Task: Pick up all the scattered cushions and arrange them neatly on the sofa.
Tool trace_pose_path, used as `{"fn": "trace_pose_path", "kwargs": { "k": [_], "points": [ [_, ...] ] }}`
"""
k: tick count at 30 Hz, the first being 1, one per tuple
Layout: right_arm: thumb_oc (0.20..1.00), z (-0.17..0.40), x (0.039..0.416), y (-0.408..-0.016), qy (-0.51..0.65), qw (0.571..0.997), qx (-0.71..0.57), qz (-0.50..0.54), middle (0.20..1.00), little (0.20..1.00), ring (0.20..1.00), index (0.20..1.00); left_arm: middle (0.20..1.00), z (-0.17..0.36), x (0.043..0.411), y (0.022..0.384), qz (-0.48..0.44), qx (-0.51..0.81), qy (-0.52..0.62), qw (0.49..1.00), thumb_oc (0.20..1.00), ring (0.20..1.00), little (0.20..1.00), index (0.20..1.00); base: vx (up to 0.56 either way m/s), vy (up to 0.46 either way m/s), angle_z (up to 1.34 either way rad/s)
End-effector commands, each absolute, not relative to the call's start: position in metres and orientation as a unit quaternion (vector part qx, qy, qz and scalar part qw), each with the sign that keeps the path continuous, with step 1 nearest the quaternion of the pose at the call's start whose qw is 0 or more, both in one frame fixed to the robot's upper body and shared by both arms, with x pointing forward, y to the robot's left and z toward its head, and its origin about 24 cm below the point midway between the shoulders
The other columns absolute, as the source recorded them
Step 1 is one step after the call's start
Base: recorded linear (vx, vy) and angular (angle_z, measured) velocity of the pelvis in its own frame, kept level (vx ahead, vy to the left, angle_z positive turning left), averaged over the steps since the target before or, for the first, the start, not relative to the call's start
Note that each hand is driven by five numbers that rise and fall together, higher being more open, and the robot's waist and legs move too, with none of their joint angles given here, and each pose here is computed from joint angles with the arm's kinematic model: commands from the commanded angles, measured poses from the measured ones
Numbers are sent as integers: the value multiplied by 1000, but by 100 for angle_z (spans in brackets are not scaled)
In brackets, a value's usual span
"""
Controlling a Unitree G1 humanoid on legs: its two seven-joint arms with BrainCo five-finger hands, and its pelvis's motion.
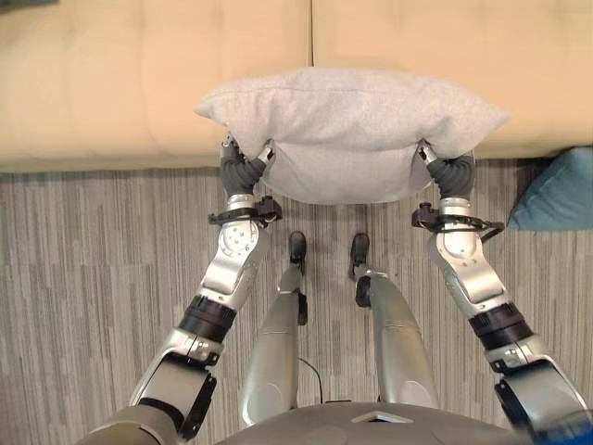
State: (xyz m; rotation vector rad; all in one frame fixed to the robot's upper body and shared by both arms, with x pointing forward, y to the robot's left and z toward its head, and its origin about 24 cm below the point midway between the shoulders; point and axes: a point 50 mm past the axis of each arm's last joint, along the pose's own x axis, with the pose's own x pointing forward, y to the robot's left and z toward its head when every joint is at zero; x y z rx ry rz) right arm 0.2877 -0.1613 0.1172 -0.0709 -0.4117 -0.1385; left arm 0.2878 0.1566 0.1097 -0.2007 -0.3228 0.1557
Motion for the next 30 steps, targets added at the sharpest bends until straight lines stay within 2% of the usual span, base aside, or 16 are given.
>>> {"fn": "trace_pose_path", "kwargs": {
  "k": [1,9,14,30],
  "points": [
    [200,155,275,-138,-327,944,-50,7,200,200,200,200,200,134,281,132,-19,-80,-249,965,200,200,200,200,141,-7,2],
    [200,126,254,-165,-270,956,-112,-21,200,200,200,200,200,91,259,157,20,-77,-162,984,200,200,200,200,95,-54,10],
    [200,105,244,-179,-217,968,-124,-31,200,200,200,200,200,68,248,155,9,-75,-108,991,200,200,200,200,125,26,30],
    [200,119,255,-156,-241,966,-89,26,200,200,200,200,200,79,247,155,-17,-66,-131,989,200,200,200,200,194,143,-17]
  ]
}}
